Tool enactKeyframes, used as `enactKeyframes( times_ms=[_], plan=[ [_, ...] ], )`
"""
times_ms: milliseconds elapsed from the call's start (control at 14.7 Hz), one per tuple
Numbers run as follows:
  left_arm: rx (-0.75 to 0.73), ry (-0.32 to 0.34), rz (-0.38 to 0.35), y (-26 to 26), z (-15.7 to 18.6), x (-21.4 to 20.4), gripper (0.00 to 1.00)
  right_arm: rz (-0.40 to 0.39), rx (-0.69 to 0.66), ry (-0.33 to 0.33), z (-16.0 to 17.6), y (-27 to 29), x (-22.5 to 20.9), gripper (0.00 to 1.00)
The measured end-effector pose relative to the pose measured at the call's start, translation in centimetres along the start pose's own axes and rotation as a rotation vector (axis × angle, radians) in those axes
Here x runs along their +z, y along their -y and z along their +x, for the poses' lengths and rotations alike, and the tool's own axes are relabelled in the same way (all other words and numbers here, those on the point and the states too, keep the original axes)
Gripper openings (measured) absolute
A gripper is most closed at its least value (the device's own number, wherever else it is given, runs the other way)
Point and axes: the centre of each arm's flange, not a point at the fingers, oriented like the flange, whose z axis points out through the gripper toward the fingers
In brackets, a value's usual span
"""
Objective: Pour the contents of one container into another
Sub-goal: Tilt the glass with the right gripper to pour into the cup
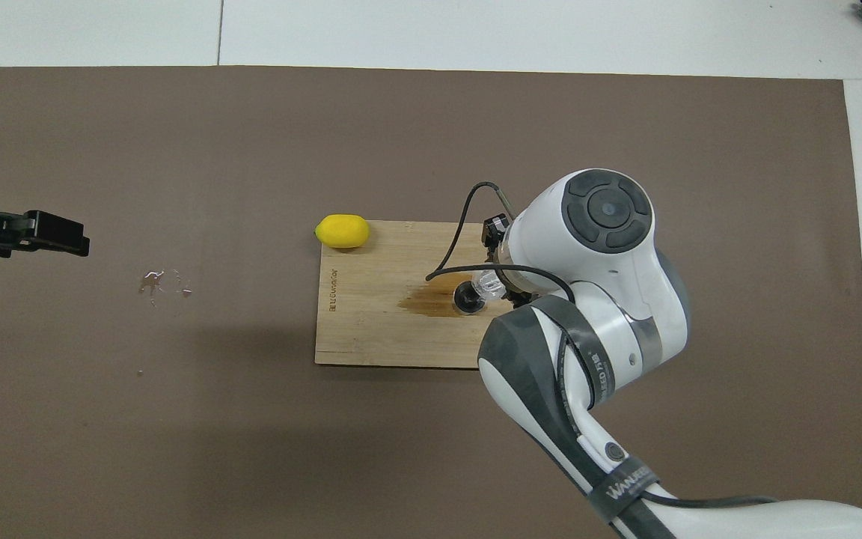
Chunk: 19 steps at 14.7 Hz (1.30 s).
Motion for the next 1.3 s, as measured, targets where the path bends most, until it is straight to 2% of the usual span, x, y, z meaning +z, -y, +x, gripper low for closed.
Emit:
enactKeyframes(
  times_ms=[273, 477, 1295],
  plan=[
    [-0.003, 0.015, -0.001, 0.1, -0.2, 0.1, 1.0, -0.004, -0.045, -0.043, -1.1, -0.1, 0.0, 0.51],
    [-0.003, 0.019, -0.001, 0.1, -0.2, 0.2, 1.0, -0.007, -0.093, -0.107, -1.7, -0.2, -0.1, 0.51],
    [-0.003, 0.025, 0.001, 0.1, -0.3, 0.2, 1.0, -0.013, -0.155, -0.171, -3.4, -0.5, -0.5, 0.51]
  ],
)
